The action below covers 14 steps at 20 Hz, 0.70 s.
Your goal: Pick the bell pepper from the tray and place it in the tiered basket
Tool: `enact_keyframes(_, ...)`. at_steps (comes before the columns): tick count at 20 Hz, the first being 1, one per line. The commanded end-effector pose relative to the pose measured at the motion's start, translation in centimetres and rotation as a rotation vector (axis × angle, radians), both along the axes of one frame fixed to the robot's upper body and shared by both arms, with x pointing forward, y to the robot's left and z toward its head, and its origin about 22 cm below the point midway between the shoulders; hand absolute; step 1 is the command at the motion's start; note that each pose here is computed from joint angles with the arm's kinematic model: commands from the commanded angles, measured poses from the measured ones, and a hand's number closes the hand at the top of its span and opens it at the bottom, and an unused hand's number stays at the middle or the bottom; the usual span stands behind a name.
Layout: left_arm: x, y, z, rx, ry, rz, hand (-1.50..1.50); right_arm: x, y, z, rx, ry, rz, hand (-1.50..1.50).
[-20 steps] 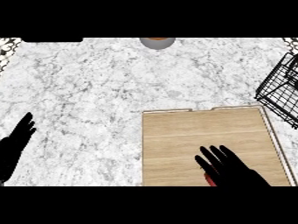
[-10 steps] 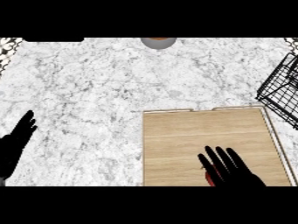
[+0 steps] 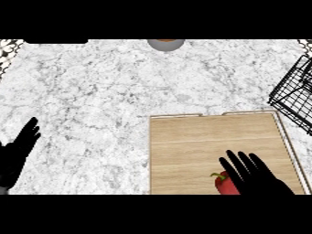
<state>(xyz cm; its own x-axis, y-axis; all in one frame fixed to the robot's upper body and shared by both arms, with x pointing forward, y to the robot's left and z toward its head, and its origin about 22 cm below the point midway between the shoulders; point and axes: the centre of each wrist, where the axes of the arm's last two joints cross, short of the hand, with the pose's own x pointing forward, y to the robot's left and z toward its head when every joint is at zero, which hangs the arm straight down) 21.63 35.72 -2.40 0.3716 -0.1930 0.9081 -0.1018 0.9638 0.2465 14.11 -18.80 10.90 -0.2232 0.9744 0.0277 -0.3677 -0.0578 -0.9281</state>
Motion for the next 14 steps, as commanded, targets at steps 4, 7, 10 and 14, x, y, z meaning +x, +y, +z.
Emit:
enact_keyframes(4, -0.4, 0.7, 0.4, 0.001, -0.001, 0.017, 0.00, 0.4, -0.6, -1.1, 0.011, 0.045, 0.008, -1.50)
enact_keyframes(7, 0.1, 0.9, 1.7, 0.004, -0.009, 0.004, 0.00, 0.7, -1.0, -1.7, 0.025, 0.038, 0.011, -1.50)
enact_keyframes(10, 0.0, 0.2, -0.4, 0.014, 0.003, -0.004, 0.00, 1.4, -2.4, -2.2, 0.025, 0.028, 0.018, -1.50)
enact_keyframes(14, 0.6, 1.7, 0.9, -0.015, -0.001, 0.011, 0.00, 4.0, -3.5, -4.4, 0.033, 0.043, 0.023, -1.50)
